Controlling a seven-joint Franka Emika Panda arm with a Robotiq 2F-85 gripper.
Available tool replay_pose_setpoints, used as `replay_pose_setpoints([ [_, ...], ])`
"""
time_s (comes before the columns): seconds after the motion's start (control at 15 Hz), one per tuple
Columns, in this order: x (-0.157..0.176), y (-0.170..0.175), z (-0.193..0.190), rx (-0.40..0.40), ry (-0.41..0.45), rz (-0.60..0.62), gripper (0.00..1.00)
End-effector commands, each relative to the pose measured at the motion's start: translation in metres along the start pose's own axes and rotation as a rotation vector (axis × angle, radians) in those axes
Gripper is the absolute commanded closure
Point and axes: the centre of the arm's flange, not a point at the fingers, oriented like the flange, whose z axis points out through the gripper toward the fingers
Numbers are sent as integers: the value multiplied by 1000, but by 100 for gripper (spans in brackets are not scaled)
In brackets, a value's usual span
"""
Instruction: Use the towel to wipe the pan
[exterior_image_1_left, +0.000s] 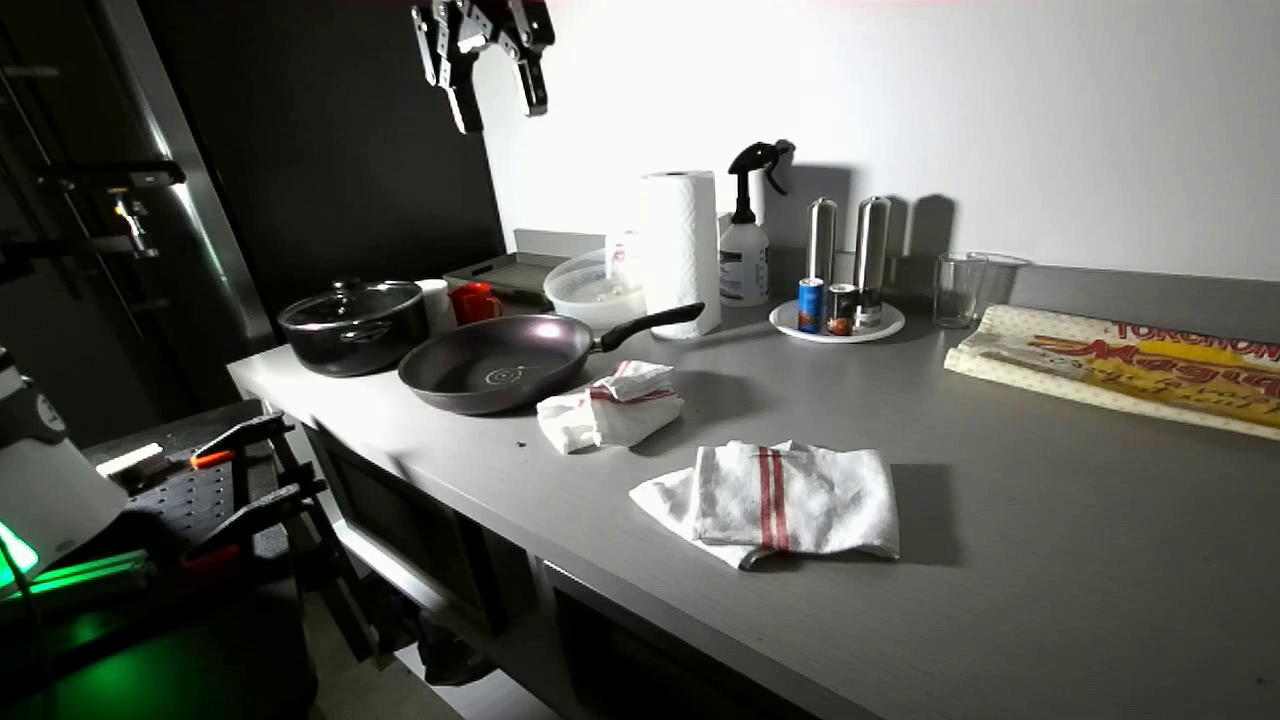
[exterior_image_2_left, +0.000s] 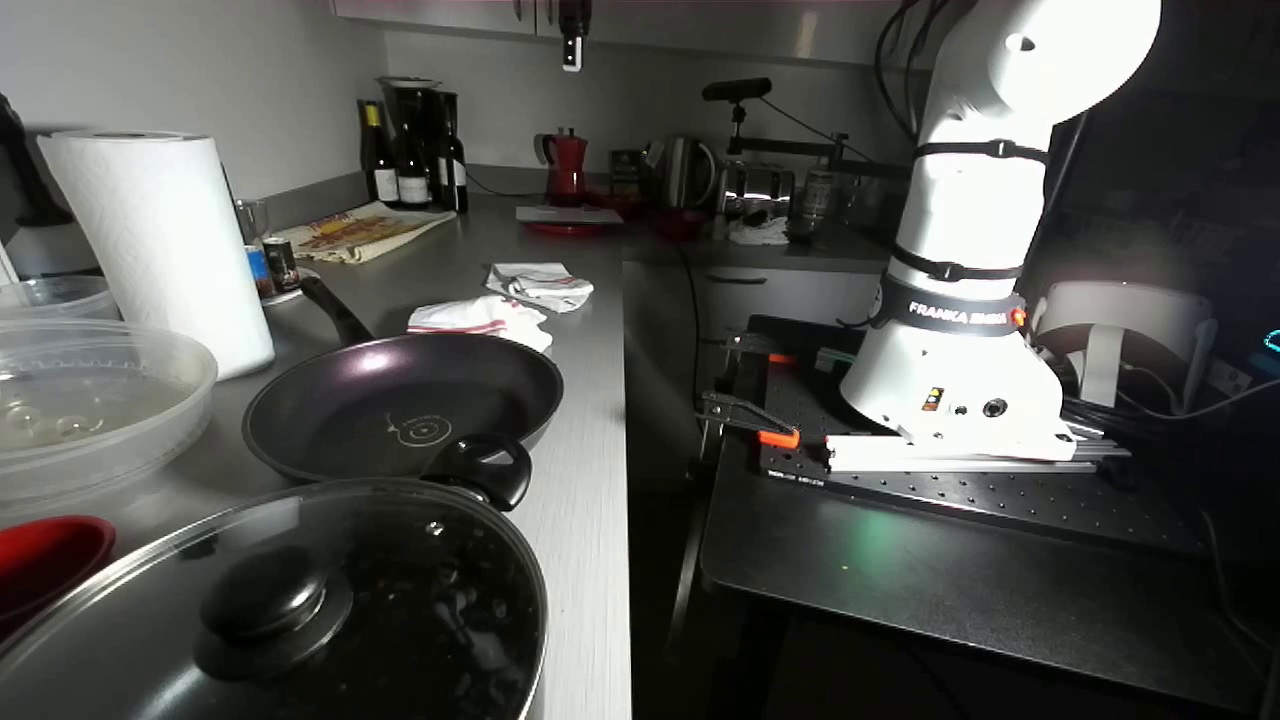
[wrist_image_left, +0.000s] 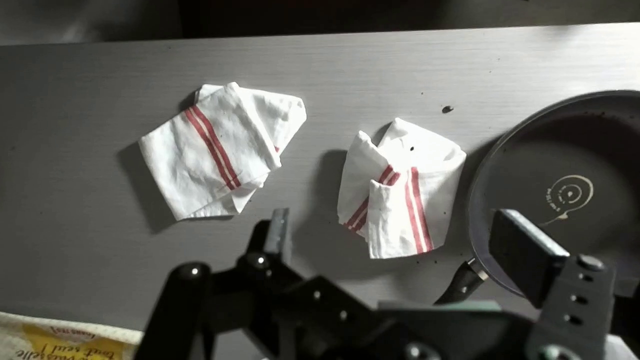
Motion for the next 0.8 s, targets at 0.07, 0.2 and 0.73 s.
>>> replay_pose_setpoints([
  [0.07, 55, 13, 33, 60, 41, -17, 0],
  [0.2, 73, 12, 56, 92, 48, -2, 0],
  [0.73, 137, -2, 145, 170, -4, 53, 0],
])
